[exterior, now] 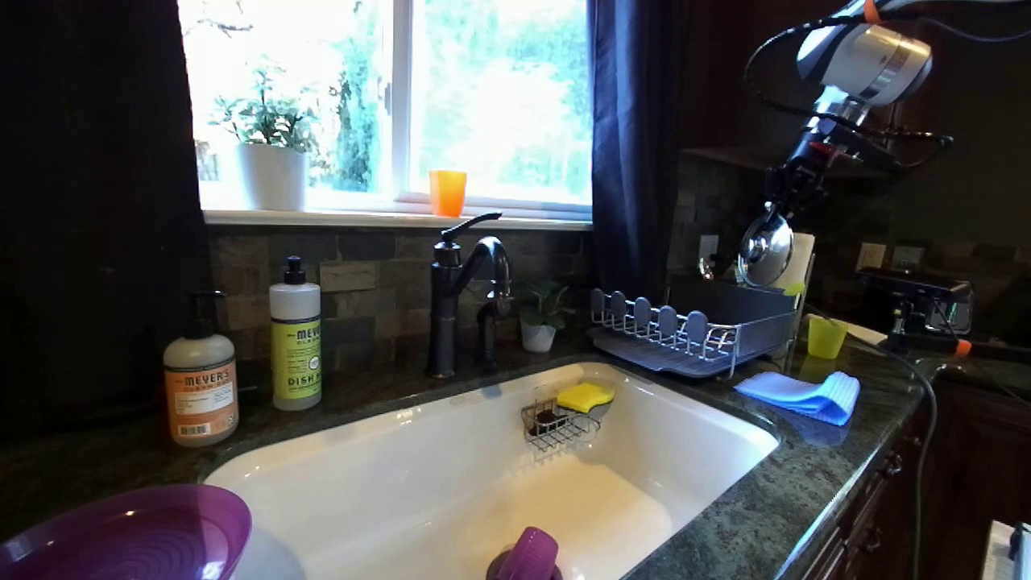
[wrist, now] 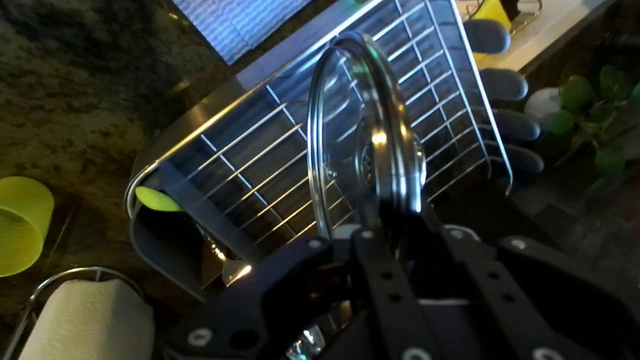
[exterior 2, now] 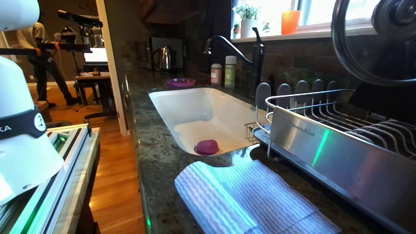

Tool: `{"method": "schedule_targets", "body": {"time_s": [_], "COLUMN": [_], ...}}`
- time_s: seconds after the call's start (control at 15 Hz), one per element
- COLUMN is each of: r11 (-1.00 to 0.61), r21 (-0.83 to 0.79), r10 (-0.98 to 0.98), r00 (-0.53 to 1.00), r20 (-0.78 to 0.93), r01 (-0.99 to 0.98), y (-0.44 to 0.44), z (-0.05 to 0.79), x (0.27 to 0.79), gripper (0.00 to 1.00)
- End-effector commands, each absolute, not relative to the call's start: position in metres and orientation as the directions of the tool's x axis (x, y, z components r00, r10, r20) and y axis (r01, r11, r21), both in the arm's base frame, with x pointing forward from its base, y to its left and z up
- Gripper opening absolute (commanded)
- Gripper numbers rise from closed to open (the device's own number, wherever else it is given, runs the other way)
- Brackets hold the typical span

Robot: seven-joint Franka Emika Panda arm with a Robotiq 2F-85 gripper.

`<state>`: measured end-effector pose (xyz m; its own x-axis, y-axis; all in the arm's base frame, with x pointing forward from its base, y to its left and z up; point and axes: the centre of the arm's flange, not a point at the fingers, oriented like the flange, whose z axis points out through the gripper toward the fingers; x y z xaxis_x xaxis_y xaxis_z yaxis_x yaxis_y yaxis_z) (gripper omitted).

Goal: Move the pot lid to the right

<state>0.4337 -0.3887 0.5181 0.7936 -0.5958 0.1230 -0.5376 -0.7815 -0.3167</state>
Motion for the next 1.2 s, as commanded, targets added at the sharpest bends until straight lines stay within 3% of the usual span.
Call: {"method": "schedule_targets", "body": {"time_s": [0.0, 0.2, 0.27, 0.4, 0.47, 0.73, 1.13], "r11": [-0.685, -0.609, -0.658, -0.634, -0.630, -0.420, -0.295], "r21": [-0.361, -0.435, -0.378, -0.401, -0.405, -0.498, -0.470], "r10": [-0.720, -0.790, -0.749, -0.770, -0.773, -0.904, -0.948], "r00": [0.663, 0.553, 0.619, 0.588, 0.586, 0.400, 0.314], "r20": [0.203, 0.264, 0.235, 0.247, 0.244, 0.154, 0.040], "r01": [-0.633, -0.663, -0.652, -0.661, -0.662, -0.759, -0.832], "y": [-0.375, -0.371, -0.390, -0.386, -0.384, -0.385, -0.379], "z": [0.520, 0.522, 0.522, 0.522, 0.522, 0.511, 0.493], "x": [0.428, 0.438, 0.442, 0.446, 0.446, 0.475, 0.504], "gripper": [0.05, 0.05, 0.20, 0.20, 0.05, 0.05, 0.05]}}
